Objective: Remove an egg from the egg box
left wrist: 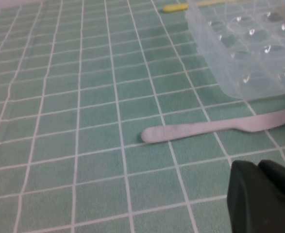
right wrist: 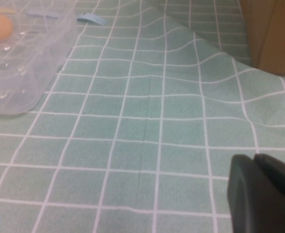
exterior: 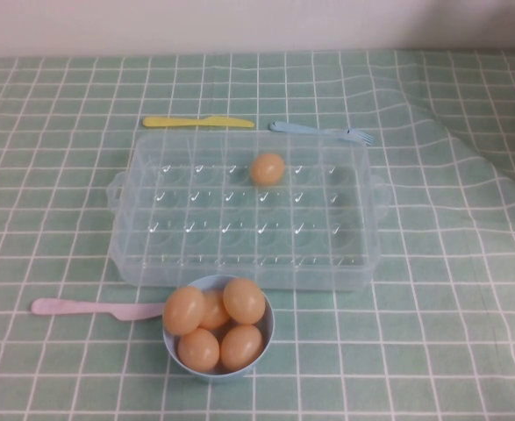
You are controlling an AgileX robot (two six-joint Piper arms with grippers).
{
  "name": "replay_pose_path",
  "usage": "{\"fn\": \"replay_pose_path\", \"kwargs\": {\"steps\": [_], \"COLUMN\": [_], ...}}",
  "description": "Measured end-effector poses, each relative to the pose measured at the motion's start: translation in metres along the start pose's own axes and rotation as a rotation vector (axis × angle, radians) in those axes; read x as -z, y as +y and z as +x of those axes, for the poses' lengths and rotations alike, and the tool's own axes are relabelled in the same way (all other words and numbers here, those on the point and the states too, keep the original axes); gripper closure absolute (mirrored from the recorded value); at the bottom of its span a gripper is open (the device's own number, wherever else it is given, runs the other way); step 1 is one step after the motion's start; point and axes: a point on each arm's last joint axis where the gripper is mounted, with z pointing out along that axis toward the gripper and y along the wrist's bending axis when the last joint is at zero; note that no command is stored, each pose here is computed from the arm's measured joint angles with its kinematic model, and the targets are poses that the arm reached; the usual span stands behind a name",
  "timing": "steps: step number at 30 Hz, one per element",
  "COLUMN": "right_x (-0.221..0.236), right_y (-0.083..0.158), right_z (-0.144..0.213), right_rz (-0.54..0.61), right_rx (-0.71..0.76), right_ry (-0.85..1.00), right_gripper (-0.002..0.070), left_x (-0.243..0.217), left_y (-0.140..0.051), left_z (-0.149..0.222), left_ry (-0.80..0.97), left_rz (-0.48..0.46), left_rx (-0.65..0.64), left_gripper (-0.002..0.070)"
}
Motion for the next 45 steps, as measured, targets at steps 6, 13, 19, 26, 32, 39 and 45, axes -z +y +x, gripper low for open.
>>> {"fn": "replay_pose_path", "kwargs": {"steps": [6,13,19,26,32,39,45], "right_x": [0.0000,0.0000,0.0000,0.0000,0.0000,0.0000,0.0000], "right_y": [0.0000,0.0000,0.0000,0.0000,0.0000,0.0000,0.0000], "right_z": [0.0000,0.0000,0.0000,0.0000,0.0000,0.0000,0.0000], "right_rz": [0.000,0.000,0.000,0.000,0.000,0.000,0.000], "right_rx": [0.000,0.000,0.000,0.000,0.000,0.000,0.000], "right_ry": [0.000,0.000,0.000,0.000,0.000,0.000,0.000], "right_gripper": [0.0694,0.0694,0.0694,0.0694,0.0694,0.0694,0.0694], "left_x": [0.0000,0.0000,0.0000,0.0000,0.0000,0.0000,0.0000], "left_y": [-0.0004,-0.0004,-0.0004,-0.0004,-0.0004,-0.0004,-0.0004], "left_z": [0.0021,0.0021,0.0021,0.0021,0.0021,0.0021,0.0021], "left_ry": [0.023,0.023,0.023,0.023,0.023,0.023,0.023], "left_rz": [0.005,0.005,0.005,0.005,0.004,0.004,0.004], "left_rx": [-0.003,-0.003,-0.003,-0.003,-0.006,-0.006,-0.006], "left_gripper": [0.0678,0.0678,0.0678,0.0678,0.0678,0.0678,0.0678]}}
